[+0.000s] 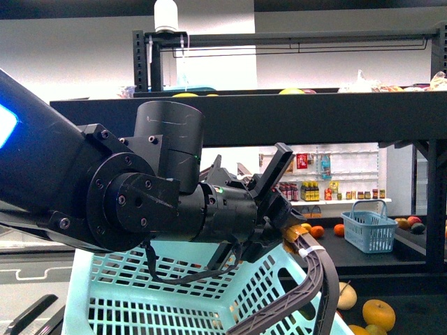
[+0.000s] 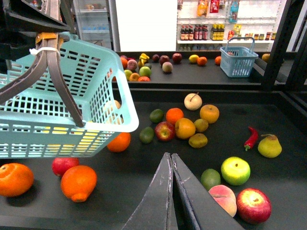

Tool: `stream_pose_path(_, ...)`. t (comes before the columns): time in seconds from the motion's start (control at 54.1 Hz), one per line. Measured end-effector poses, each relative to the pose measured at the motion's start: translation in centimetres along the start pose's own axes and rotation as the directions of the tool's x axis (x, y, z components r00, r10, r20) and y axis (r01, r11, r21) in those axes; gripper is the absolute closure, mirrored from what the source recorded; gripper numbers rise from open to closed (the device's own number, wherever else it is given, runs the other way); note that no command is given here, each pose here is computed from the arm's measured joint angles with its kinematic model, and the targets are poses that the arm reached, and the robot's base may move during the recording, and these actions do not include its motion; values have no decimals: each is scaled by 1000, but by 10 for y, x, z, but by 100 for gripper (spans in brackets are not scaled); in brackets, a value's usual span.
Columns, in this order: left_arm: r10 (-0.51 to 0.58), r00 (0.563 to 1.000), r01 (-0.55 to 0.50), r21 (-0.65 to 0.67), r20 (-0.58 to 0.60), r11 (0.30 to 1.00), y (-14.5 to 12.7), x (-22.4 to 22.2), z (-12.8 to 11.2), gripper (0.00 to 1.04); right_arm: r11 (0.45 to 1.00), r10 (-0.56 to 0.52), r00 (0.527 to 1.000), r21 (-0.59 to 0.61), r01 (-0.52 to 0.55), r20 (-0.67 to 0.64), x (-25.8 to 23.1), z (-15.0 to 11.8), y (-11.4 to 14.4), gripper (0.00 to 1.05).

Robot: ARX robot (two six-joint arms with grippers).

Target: Pick lemon from shelf

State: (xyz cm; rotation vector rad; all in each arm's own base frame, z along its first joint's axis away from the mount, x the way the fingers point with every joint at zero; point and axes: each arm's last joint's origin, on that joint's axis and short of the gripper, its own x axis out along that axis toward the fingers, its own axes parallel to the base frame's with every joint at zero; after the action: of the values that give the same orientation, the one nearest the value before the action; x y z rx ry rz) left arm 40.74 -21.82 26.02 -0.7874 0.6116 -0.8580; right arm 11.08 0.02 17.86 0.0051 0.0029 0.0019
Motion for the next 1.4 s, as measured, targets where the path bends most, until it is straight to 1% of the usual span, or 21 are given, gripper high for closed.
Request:
stream_pose_path(0.166,0,1000,0,0,0,1000,0,0,0,93,1000,0,1000,0,0,0,-3,-4,0,102)
stream_pose_path(0.24,0,1000,0,0,-1,1000,0,0,0,93,1000,0,999,0,0,-32,-10,-13,0,102)
stream_pose_path(0.314,2,1000,-2,-1,2,1000,0,0,0,93,1000,3,1000,-1,-3,13,-14,-10,0,102)
stream_pose_path(0.536,0,1000,0,-1,-1,1000,0,0,0,93,1000,0,1000,-2,0,14,-14,-10,0,102)
stream_pose_path(0.739,-1,1000,1,1,-1,1000,0,0,0,93,1000,0,1000,-2,0,14,-14,-10,0,67)
stream_pose_path(0.813,0,1000,0,0,-1,1000,0,0,0,93,1000,0,1000,-2,0,13,-14,-10,0,48)
stream_pose_path(0.831,3,1000,-3,-1,26,1000,0,0,0,93,1000,0,1000,-2,0,13,-14,-10,0,42)
stream_pose_path(0.887,-25,986,26,-6,167,1000,1,0,3,93,1000,0,1000,-2,0,14,-14,-10,0,29)
stream_pose_path(0.905,-23,982,26,-12,186,1000,1,0,3,93,1000,0,1000,-2,0,13,-14,-10,0,27)
stream_pose_path(0.979,1,959,6,-26,282,1000,3,-4,12,93,1000,0,1000,-2,0,14,-14,-10,0,13)
stream_pose_path(0.998,4,956,4,-28,293,1000,4,-5,13,93,1000,0,1000,-2,0,13,-14,-10,0,12)
stream_pose_path(1.035,21,940,-7,-40,340,999,7,-9,20,93,1000,0,1000,-2,0,13,-14,-10,0,6)
stream_pose_path(1.109,56,895,-16,-95,442,995,16,-22,37,93,1000,0,1000,-2,0,14,-14,-10,0,8)
stream_pose_path(1.145,92,848,-15,-150,522,989,26,-35,51,93,1000,0,1000,-2,0,14,-14,-10,0,8)
stream_pose_path(1.164,98,839,-14,-159,536,987,28,-38,54,93,1000,0,1000,-2,0,13,-14,-10,0,8)
stream_pose_path(1.219,128,780,-7,-197,612,980,39,-54,69,93,1000,0,1000,-2,0,14,-14,-10,0,8)
stream_pose_path(1.238,133,770,-6,-201,624,980,40,-57,72,93,1000,0,1000,-2,0,13,-14,-10,0,8)
stream_pose_path(1.293,158,705,-1,-222,691,975,51,-75,87,93,1000,0,1000,-2,0,13,-14,-10,0,8)
stream_pose_path(1.312,160,696,-1,-223,699,975,53,-78,89,93,1000,0,1000,-2,0,13,-14,-10,0,8)
stream_pose_path(1.367,181,628,7,-238,757,971,63,-97,103,93,1000,0,1000,-2,0,14,-14,-10,0,8)
stream_pose_path(1.404,191,593,14,-247,783,969,70,-110,111,93,1000,0,1000,-2,0,13,-14,-10,0,8)
